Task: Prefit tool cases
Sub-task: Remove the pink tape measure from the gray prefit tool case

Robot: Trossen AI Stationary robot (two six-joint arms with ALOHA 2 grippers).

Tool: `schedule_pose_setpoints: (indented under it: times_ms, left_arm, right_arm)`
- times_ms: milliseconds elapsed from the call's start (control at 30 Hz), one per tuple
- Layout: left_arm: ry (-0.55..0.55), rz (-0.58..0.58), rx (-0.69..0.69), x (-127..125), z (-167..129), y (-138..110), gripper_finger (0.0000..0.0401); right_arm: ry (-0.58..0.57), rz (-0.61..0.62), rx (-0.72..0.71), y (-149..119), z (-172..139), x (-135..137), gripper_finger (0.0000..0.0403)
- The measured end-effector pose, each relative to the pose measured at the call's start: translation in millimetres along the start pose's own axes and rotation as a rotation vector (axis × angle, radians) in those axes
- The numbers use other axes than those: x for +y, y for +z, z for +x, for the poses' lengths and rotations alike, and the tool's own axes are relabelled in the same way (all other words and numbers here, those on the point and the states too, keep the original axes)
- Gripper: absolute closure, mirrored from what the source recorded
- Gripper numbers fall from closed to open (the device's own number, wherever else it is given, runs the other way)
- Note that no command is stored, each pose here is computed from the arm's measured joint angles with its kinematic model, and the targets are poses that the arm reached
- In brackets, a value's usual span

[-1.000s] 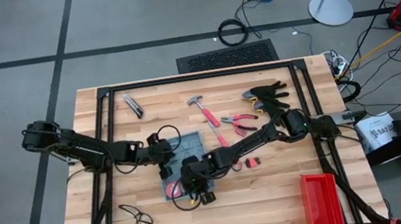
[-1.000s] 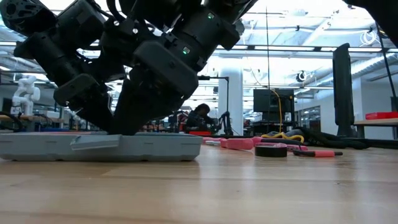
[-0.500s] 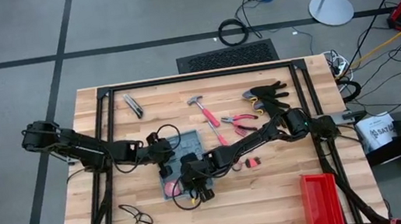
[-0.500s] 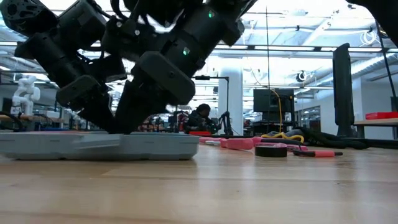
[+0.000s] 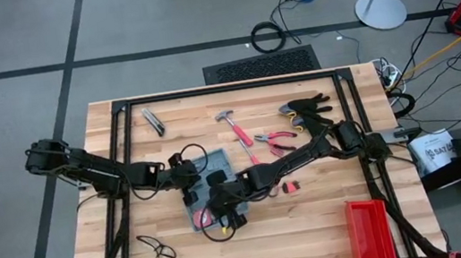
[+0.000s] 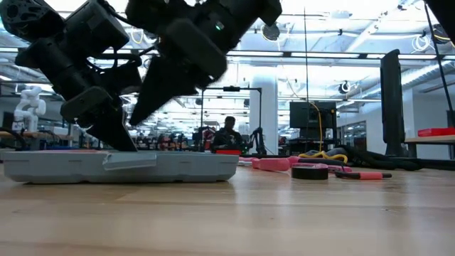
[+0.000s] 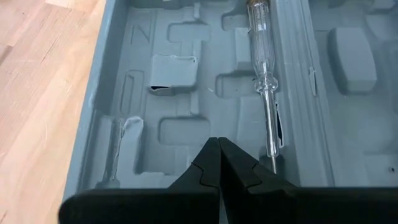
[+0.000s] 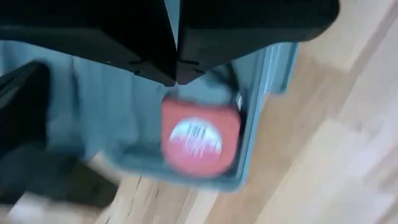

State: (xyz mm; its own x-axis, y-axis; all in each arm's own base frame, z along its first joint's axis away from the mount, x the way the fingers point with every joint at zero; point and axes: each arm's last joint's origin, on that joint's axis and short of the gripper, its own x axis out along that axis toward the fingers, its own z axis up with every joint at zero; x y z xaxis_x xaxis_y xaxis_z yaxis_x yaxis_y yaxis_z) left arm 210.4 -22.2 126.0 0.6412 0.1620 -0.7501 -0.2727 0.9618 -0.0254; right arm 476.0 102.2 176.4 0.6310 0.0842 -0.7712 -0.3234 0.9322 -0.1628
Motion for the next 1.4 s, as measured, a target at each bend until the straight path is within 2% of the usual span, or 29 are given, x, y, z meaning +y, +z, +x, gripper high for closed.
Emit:
schedule_pose_setpoints:
  times_ms: [100, 200, 300, 567, 767, 833, 900, 1033, 1067, 1233, 1400]
  left_arm:
    - [0.000, 0.000, 0.000, 0, 0, 0, 0.0401]
    - [0.000, 0.000, 0.001, 0, 0, 0, 0.0401]
    - [0.000, 0.000, 0.000, 0, 0, 0, 0.0401]
    - [0.000, 0.000, 0.000, 0, 0, 0, 0.0401]
    - [0.001, 0.001, 0.000, 0, 0, 0, 0.0401]
    - [0.003, 0.001, 0.000, 0, 0, 0, 0.0401]
    - [0.003, 0.001, -0.001, 0, 0, 0, 0.0401]
    - [0.004, 0.001, -0.002, 0, 0, 0, 0.0401]
    - [0.004, 0.001, -0.002, 0, 0, 0, 0.0401]
    - [0.013, 0.003, 0.000, 1, 0, -1, 0.0401]
    - [0.012, 0.010, 0.001, 1, 0, -1, 0.0401]
  right_arm:
    - [0.012, 0.006, 0.039, -4, 0, 1, 0.0399]
    - [0.043, 0.005, 0.040, -5, 2, 3, 0.0379]
    - [0.085, 0.017, 0.034, -5, 3, 5, 0.0346]
    - [0.086, 0.024, 0.035, -8, 14, 6, 0.0254]
    - [0.096, 0.027, 0.052, -20, 38, 10, 0.0239]
    - [0.096, 0.039, 0.055, -22, 43, 11, 0.0247]
    - [0.091, 0.053, 0.059, -23, 46, 11, 0.0272]
    - [0.077, 0.032, 0.064, -25, 47, 10, 0.0376]
    - [0.070, 0.019, 0.063, -25, 47, 10, 0.0388]
    - [0.018, -0.017, 0.049, -18, 36, 10, 0.0401]
    - [-0.044, -0.033, -0.021, 3, 1, 5, 0.0402]
